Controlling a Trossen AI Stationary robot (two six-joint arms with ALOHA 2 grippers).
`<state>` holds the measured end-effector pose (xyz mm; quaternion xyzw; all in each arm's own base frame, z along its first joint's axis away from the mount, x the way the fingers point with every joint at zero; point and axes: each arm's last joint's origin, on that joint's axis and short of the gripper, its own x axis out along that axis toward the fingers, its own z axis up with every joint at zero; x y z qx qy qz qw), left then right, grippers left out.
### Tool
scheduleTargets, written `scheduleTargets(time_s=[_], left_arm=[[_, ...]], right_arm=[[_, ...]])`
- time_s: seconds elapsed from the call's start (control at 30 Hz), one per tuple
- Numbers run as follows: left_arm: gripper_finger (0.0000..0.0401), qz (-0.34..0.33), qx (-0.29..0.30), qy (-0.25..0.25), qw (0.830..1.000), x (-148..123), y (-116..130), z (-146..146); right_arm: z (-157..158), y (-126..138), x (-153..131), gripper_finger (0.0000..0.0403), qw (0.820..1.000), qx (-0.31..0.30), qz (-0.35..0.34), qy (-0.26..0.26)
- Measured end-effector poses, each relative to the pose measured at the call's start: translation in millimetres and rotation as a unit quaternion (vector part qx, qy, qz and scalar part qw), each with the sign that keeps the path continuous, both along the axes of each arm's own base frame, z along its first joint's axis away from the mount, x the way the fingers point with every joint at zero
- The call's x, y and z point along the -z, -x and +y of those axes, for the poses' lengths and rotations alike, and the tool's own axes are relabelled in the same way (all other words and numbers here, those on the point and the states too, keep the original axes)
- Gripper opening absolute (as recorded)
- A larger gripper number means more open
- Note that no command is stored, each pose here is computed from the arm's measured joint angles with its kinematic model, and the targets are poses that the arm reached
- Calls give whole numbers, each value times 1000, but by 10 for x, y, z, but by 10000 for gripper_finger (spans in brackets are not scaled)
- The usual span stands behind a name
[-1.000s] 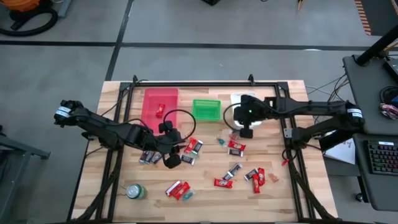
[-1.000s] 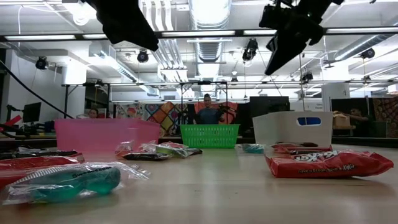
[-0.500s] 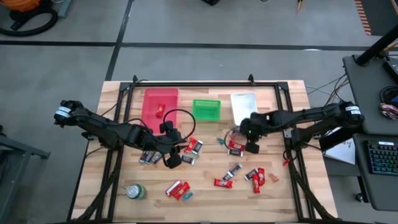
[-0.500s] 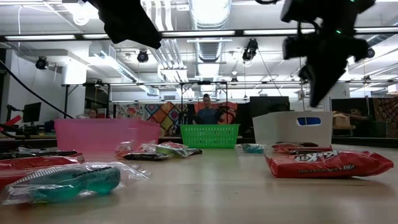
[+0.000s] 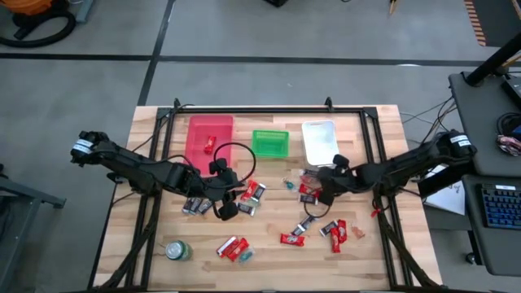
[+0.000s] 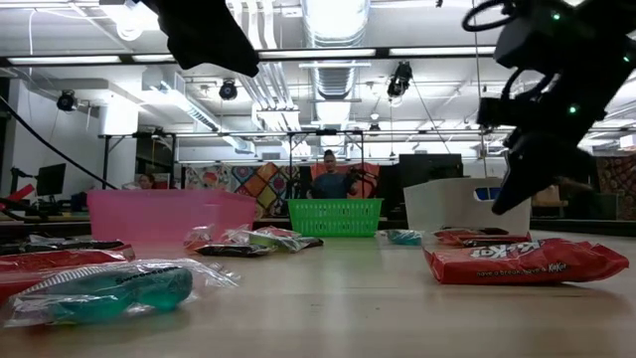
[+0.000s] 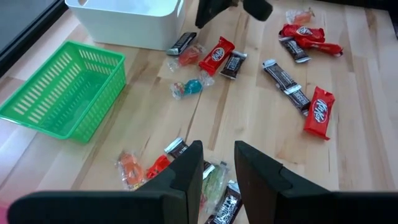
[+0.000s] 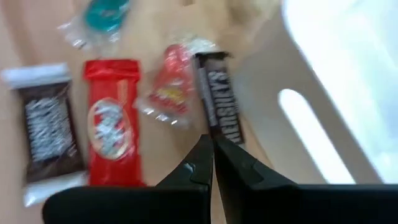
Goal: Sort candy
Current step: Put the brown chocolate bar into the white bin
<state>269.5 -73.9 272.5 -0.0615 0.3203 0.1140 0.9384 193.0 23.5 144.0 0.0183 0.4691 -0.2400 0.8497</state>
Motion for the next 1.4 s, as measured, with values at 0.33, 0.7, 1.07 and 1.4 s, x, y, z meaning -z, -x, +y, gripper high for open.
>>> scheduleTargets(time_s=[0.33, 0.7, 1.07, 1.4], left_arm=[[76, -2, 0, 1, 1000, -3, -3, -1], [76, -2, 0, 0, 1000, -1, -2, 0], [76, -2, 0, 0, 1000, -1, -2, 0], [76, -2, 0, 0, 1000, -1, -1, -3]], right_arm=[[-7, 48, 132, 9, 997, 46, -60, -1], [-32, 114, 277, 9, 993, 72, -89, 8], [-28, 137, 313, 9, 994, 71, -84, -12], [23, 99, 306, 9, 992, 42, -84, -85]])
